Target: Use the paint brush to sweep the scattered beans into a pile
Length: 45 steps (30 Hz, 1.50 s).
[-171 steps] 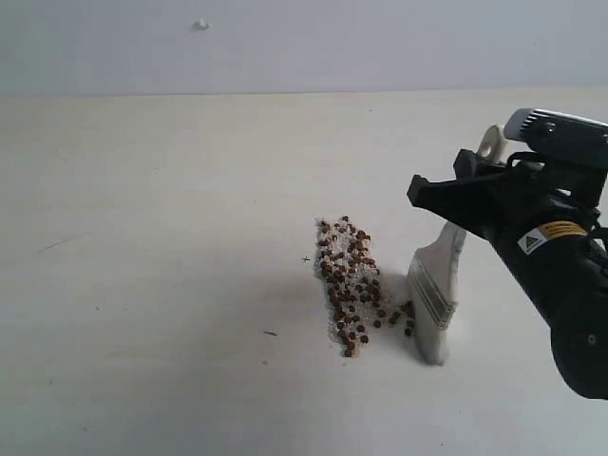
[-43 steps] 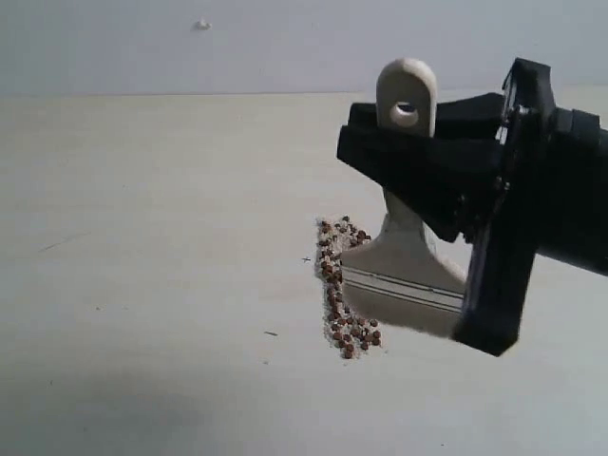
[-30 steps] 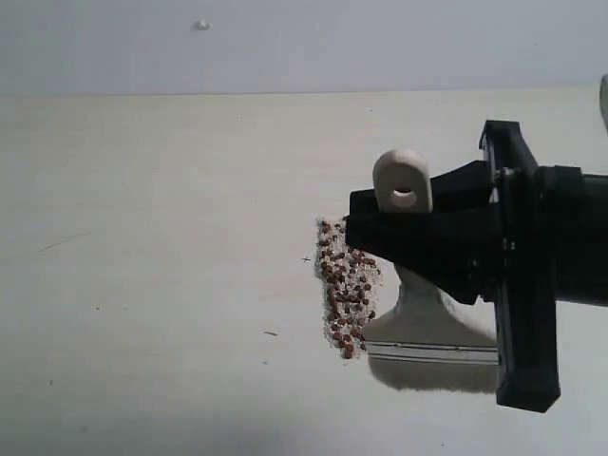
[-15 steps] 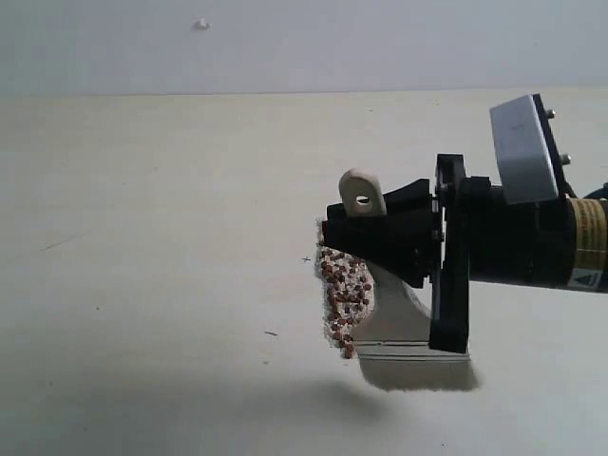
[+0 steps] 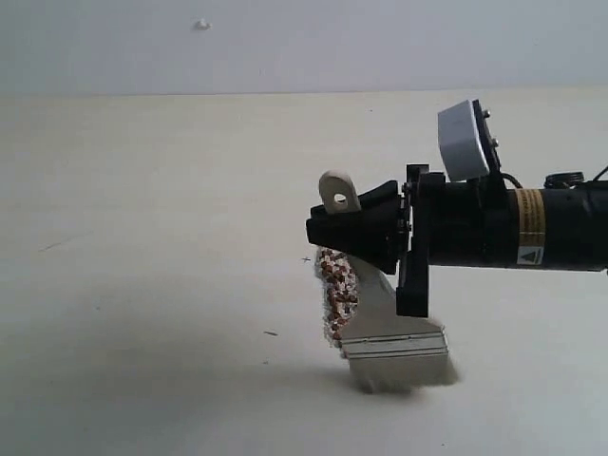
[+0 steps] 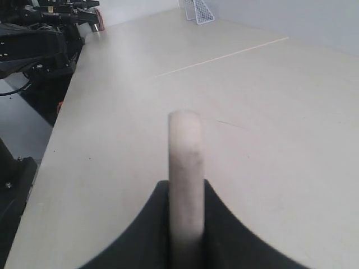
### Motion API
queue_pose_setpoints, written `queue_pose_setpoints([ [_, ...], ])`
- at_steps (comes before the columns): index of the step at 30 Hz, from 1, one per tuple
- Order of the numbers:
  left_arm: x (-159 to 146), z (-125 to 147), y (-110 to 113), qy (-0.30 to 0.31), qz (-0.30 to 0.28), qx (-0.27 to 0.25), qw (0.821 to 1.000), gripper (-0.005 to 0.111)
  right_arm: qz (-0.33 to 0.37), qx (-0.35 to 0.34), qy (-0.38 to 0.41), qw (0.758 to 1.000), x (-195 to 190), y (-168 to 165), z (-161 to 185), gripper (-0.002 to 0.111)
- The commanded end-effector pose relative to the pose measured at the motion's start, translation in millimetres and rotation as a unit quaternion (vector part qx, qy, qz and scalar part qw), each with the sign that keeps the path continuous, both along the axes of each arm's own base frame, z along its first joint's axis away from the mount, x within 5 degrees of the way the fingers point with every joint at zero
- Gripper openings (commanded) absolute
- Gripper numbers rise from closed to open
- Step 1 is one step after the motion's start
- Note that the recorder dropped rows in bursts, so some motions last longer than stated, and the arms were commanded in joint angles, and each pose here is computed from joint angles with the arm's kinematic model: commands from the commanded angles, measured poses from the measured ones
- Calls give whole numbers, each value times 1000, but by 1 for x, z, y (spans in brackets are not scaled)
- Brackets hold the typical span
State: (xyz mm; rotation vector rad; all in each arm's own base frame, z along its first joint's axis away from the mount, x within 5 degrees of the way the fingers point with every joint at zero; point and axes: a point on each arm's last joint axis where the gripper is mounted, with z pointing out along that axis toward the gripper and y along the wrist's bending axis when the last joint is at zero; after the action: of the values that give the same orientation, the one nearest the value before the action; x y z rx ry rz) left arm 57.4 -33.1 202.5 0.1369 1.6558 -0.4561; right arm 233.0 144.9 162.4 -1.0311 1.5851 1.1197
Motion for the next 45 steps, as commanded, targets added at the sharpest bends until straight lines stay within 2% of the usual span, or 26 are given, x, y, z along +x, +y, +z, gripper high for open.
queue_pose_setpoints([
  [1, 0, -1, -1, 2, -5, 2, 1000, 0, -3, 7, -8, 1000, 14, 2, -3, 0],
  [21, 0, -1, -1, 2, -5, 2, 1000, 0, -11, 21, -42, 999, 91, 22, -13, 0],
  [38, 0, -1, 0, 1, -4, 2, 1000, 0, -11, 35, -10, 999, 95, 24, -11, 0],
  [45, 0, -1, 0, 1, -4, 2, 1000, 0, 2, 37, -7, 999, 91, 24, 5, 0],
])
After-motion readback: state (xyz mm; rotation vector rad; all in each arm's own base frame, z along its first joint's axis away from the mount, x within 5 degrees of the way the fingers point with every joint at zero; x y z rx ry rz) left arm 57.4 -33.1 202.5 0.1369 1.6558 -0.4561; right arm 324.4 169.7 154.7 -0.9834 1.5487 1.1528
